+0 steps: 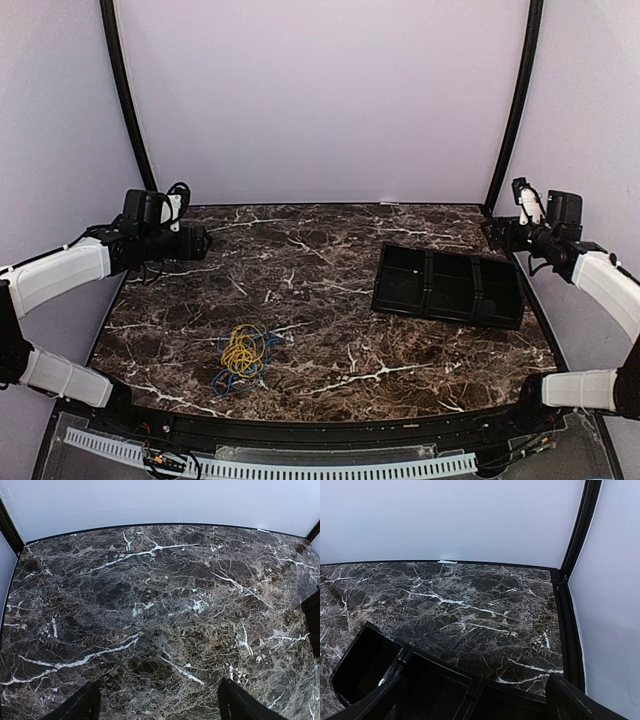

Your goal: Untangle the cables

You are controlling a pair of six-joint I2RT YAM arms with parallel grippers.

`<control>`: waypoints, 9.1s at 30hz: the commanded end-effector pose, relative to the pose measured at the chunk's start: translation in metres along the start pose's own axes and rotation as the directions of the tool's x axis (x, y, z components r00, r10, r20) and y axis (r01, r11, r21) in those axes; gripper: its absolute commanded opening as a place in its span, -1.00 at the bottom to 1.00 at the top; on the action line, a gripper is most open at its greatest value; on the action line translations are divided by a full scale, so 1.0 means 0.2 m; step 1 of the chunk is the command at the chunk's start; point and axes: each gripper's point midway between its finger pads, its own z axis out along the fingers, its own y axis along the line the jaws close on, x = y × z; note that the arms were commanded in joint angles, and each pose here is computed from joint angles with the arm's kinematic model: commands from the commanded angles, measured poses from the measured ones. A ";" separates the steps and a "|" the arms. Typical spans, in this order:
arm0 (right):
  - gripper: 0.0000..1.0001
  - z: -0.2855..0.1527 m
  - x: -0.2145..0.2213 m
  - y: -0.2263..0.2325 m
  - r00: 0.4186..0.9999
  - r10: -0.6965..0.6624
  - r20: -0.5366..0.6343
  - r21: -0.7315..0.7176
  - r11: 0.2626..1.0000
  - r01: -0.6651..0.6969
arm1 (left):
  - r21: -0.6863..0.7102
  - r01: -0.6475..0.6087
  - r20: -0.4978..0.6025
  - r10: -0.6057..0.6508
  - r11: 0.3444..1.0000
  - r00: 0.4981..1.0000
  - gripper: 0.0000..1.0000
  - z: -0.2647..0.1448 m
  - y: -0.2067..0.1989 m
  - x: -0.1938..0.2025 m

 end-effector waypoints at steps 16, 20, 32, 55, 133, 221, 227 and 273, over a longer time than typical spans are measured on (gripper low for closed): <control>0.92 -0.14 0.08 0.37 0.947 -0.227 0.226 -0.412 0.859 0.304 | 0.317 0.064 -0.287 0.031 0.946 0.958 0.49 -0.23 -0.60 0.33; 0.87 -0.17 0.09 0.43 0.936 -0.242 0.254 -0.473 0.813 0.339 | 0.322 0.048 -0.370 0.079 0.945 0.926 0.48 -0.24 -0.68 0.48; 0.57 -0.07 0.07 0.82 0.905 -0.380 0.189 -0.600 0.685 0.413 | 0.274 -0.038 -0.382 0.145 0.961 0.913 0.34 -0.17 -0.68 0.63; 0.55 0.39 0.64 2.28 0.700 -0.712 0.053 -0.875 0.304 0.376 | 0.132 0.171 -0.161 -0.149 0.976 0.976 0.52 -0.09 -0.17 0.33; -1.00 -0.65 -1.11 1.52 0.771 -0.261 0.580 -0.684 0.358 0.636 | 0.610 -0.050 0.052 0.023 0.791 0.998 -0.93 0.05 -1.06 0.89; -1.00 0.60 0.40 0.87 0.754 -0.576 -0.316 -0.548 0.760 0.350 | 0.367 -0.022 0.151 -0.036 0.930 0.988 0.18 -0.42 -0.73 0.36; -1.00 0.61 0.42 0.88 0.740 -0.584 -0.334 -0.551 0.758 0.350 | 0.300 -0.005 0.104 -0.027 0.954 0.994 0.41 -0.35 -0.69 0.41; 0.12 0.42 0.38 2.12 0.798 -0.603 -0.019 -0.925 0.313 0.214 | 0.112 0.179 -0.172 -0.158 0.977 0.972 0.43 -0.14 -0.50 0.52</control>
